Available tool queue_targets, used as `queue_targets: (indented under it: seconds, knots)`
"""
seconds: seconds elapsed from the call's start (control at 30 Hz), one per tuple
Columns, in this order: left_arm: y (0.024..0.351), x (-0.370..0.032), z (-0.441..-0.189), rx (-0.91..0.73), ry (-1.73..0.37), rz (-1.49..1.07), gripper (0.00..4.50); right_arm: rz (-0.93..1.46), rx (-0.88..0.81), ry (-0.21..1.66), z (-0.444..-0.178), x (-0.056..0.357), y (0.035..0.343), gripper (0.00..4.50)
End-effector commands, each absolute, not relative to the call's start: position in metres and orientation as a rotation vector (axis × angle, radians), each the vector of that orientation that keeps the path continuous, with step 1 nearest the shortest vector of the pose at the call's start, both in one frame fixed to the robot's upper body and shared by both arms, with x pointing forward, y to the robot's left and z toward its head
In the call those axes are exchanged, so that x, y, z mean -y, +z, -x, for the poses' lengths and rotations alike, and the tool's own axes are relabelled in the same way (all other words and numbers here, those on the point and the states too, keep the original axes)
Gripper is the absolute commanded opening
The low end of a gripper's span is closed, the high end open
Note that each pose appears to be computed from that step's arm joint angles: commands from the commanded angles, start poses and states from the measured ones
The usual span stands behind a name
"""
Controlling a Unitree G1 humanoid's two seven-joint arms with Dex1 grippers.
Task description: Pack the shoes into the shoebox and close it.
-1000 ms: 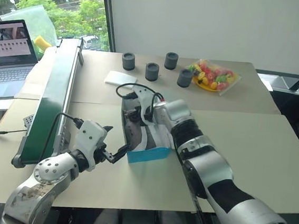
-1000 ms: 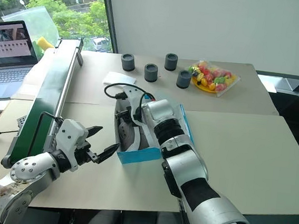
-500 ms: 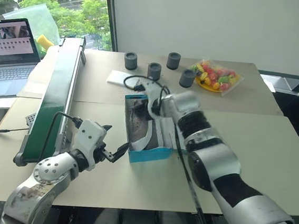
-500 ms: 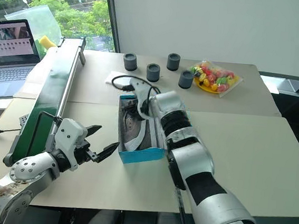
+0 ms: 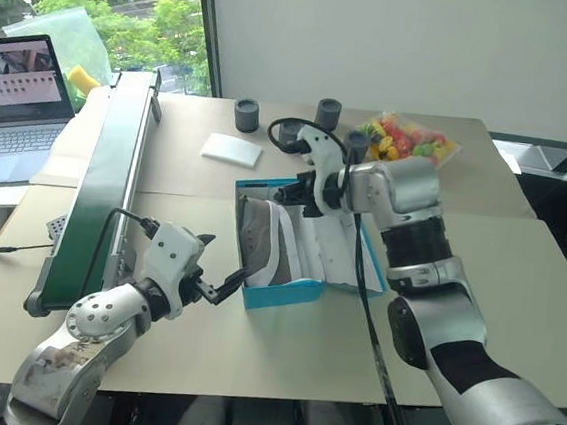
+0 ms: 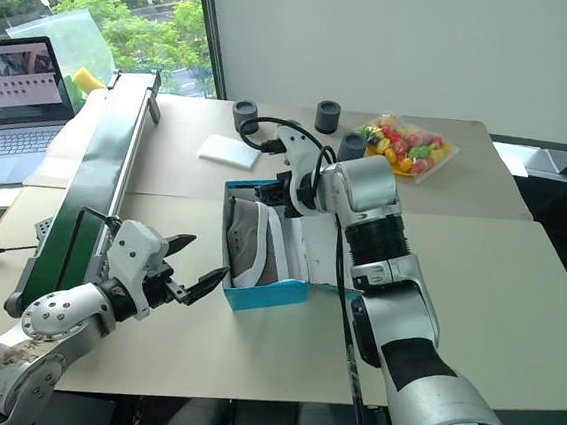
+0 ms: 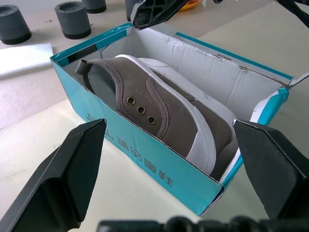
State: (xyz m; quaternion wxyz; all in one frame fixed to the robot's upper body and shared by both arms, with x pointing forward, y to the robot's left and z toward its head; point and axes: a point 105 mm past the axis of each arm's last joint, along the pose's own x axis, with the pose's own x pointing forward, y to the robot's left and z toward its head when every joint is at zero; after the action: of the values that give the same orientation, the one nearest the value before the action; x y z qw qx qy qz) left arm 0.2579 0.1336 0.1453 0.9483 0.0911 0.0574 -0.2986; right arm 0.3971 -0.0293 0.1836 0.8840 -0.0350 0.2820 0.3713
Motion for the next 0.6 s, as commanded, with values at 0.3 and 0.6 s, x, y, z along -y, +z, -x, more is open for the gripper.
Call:
queue_targets:
  seconds: [0.3,0.6]
  knots:
    - [0.149,-0.132,-0.251,-0.096,-0.628,-0.202,4.50,-0.109,-0.374,1.187,-0.299,0.103,0.256,0.03]
    - [0.153,-0.127,-0.252,-0.093,-0.707,-0.208,4.50,0.108,-0.789,1.207,-0.224,0.137,0.135,0.03]
